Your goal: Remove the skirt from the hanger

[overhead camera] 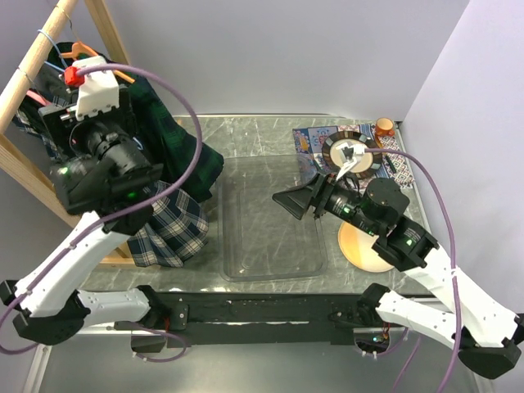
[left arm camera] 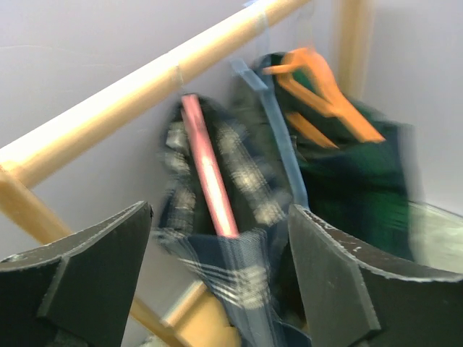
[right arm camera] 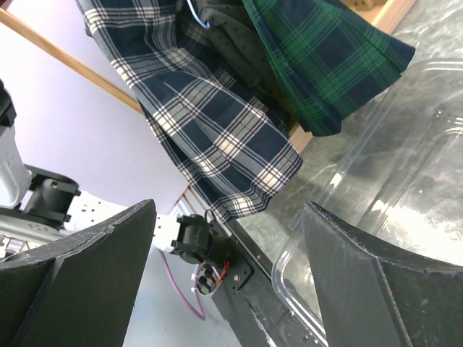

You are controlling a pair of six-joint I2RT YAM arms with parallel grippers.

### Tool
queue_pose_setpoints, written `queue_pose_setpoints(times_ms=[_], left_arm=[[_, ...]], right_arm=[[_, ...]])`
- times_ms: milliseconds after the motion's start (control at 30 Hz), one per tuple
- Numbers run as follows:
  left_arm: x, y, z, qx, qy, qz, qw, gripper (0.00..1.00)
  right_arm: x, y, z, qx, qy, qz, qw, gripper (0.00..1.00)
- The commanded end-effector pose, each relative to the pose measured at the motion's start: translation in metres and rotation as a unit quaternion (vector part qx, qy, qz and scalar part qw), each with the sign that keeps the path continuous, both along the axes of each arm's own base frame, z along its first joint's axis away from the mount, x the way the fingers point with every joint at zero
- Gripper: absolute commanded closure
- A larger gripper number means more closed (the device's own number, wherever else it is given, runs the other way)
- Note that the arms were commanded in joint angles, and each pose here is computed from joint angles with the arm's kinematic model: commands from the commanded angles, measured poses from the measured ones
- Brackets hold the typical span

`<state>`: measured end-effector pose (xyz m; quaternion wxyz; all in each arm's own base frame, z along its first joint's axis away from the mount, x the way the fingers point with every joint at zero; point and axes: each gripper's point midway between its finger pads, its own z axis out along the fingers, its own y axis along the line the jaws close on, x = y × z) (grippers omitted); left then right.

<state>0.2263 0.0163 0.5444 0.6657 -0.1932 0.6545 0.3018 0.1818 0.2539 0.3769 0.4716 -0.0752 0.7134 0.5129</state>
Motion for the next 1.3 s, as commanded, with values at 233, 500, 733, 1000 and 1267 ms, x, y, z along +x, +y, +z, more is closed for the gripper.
queue_pose_setpoints(times_ms=[233, 500, 733, 1000, 1267], left_arm=[[-0.014, -0.081, 0.068, -0.149, -0.095, -0.278, 0.944, 0.13], [-0.029, -0.045, 0.007, -0.161, -0.027, -0.161, 0.974, 0.18], [-0.047, -0.016, -0.04, -0.192, -0.002, -0.157, 0.969, 0.18], [-0.049, -0.007, -0.055, -0.141, 0.019, -0.142, 0.98, 0.18], [-0.037, -0.028, 0.003, -0.137, -0.018, -0.166, 0.976, 0.11]], right_arm=[[-0.001, -0.001, 0.02, 0.019, -0.009, -0.004, 1.0, 0.11], [-0.004, -0.007, 0.028, 0.032, -0.007, -0.014, 0.999, 0.12], [-0.005, -0.005, 0.026, 0.033, -0.003, -0.011, 0.999, 0.13], [-0.008, -0.002, 0.026, 0.039, 0.003, -0.009, 0.999, 0.13], [0.021, 0.027, 0.06, -0.012, -0.012, -0.015, 1.0, 0.14]])
